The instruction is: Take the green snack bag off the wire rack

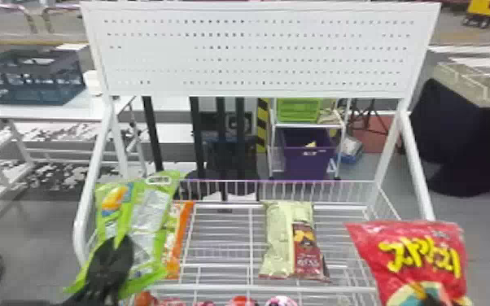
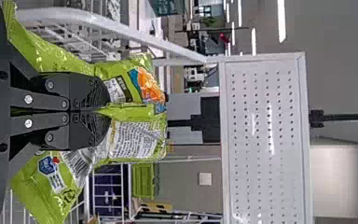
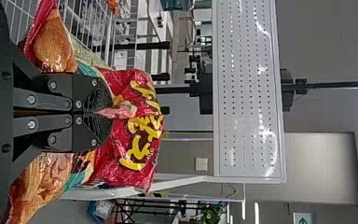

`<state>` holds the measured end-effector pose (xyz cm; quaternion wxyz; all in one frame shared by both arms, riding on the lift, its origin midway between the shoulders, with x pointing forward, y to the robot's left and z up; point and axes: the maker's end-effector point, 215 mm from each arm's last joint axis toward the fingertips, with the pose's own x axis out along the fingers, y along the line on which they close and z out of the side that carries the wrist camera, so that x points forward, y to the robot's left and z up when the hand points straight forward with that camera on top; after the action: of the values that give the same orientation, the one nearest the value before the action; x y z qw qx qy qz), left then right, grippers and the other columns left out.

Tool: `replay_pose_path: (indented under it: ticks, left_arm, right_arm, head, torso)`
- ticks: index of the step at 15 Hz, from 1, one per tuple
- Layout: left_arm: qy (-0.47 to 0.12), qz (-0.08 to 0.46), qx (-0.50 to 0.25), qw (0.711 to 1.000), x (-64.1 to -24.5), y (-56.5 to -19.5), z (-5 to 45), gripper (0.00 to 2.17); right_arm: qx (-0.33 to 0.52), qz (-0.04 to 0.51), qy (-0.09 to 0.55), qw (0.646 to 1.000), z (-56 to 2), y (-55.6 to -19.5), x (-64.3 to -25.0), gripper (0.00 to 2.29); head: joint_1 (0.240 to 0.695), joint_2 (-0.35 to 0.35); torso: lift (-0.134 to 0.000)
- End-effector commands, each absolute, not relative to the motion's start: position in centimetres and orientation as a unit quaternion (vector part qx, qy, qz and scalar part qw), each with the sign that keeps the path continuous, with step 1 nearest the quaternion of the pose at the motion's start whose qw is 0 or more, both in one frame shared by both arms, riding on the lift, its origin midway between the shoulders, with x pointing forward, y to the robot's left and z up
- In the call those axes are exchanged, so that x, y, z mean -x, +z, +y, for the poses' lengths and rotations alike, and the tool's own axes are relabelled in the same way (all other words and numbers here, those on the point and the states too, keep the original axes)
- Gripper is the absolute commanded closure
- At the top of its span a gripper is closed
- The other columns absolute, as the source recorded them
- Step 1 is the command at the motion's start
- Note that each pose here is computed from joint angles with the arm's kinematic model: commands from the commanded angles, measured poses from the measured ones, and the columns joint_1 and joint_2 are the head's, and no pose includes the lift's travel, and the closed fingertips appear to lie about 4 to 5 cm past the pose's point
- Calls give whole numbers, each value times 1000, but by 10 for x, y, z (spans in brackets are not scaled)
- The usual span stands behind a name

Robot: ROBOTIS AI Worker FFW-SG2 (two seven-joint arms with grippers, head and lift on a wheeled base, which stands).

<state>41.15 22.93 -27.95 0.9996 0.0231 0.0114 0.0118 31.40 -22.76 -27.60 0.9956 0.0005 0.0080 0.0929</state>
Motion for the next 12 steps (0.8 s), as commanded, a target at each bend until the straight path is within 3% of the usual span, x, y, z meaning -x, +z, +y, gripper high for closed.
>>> replay_pose_path:
  ticks: [1,7,12]
  left_arm:
    - [30,-6,-15,999,-390,-271,250,2142]
    - [44,-33,-3,998,-356,-257,278,2142]
    - [48,-37,-5,998,-352,-255,285,2142]
  right_arm:
    - [-2,7,94,996,-226,-276,-314,2233]
    - [-3,11,97,995,-226,-279,-312,2233]
    - [-3,8,97,995,-225,-276,-312,2233]
  head:
    - [499,0]
    - [499,0]
    - [499,0]
  torso:
    - [0]
    - [0]
    - [0]
